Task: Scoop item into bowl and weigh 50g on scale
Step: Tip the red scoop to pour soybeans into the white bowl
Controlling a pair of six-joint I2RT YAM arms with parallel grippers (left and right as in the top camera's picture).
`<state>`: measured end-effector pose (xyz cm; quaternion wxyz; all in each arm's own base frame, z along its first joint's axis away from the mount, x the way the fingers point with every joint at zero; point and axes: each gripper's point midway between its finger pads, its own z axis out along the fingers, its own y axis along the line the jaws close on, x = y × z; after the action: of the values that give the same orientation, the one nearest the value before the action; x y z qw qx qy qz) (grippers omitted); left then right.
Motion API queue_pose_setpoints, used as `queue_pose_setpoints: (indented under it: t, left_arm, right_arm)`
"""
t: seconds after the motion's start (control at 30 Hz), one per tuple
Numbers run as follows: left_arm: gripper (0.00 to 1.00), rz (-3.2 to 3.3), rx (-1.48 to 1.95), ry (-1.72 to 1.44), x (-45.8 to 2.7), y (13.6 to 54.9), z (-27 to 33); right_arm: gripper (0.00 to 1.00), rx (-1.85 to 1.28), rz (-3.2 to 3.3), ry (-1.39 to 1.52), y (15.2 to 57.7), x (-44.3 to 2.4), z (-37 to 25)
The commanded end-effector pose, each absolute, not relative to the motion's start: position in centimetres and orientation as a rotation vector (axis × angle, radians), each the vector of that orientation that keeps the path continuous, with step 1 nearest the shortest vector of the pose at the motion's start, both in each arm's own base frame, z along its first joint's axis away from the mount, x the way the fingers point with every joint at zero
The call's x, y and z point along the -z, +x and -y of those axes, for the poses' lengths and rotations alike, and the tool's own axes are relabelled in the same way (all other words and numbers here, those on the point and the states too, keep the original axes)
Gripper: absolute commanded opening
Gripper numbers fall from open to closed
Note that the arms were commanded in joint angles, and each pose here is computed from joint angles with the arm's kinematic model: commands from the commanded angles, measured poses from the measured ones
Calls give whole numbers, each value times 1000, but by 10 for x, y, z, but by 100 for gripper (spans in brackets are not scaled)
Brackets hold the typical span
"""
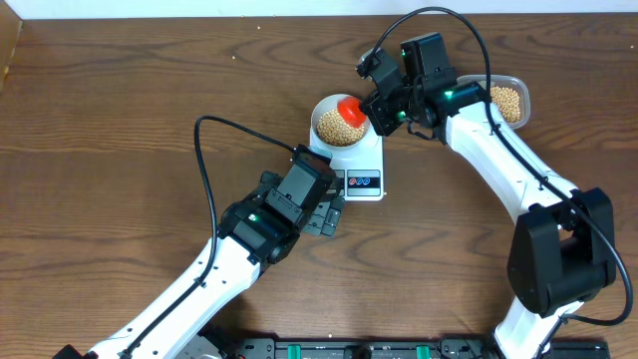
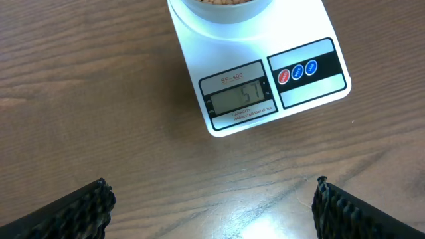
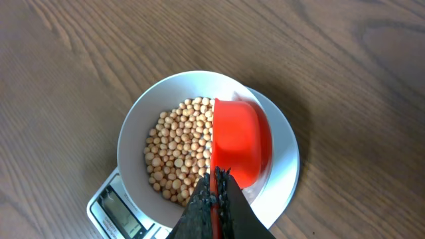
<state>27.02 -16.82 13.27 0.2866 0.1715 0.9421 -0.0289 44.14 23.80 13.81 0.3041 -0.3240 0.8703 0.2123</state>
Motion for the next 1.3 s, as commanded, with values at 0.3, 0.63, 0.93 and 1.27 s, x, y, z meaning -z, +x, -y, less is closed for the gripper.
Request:
queue_pose_setpoints:
  t: [0.3,0.63,0.93,1.27]
  left_arm:
    - [98,-2514,70,447,-134,271,167]
    - [98,-2514,70,447,-134,271,167]
    - [98,-2514,70,447,-134,271,167]
    - [98,-2514,70,447,-134,271,167]
  right_arm:
    - [1,-558,-2302,-900,438,-134,-248]
    - [1,-575,-2299,-955,425,-131,-267]
    - [1,-586,-2317,-987,418,-120,-277]
    - [1,-661,-2324,-969,413,-123,-283]
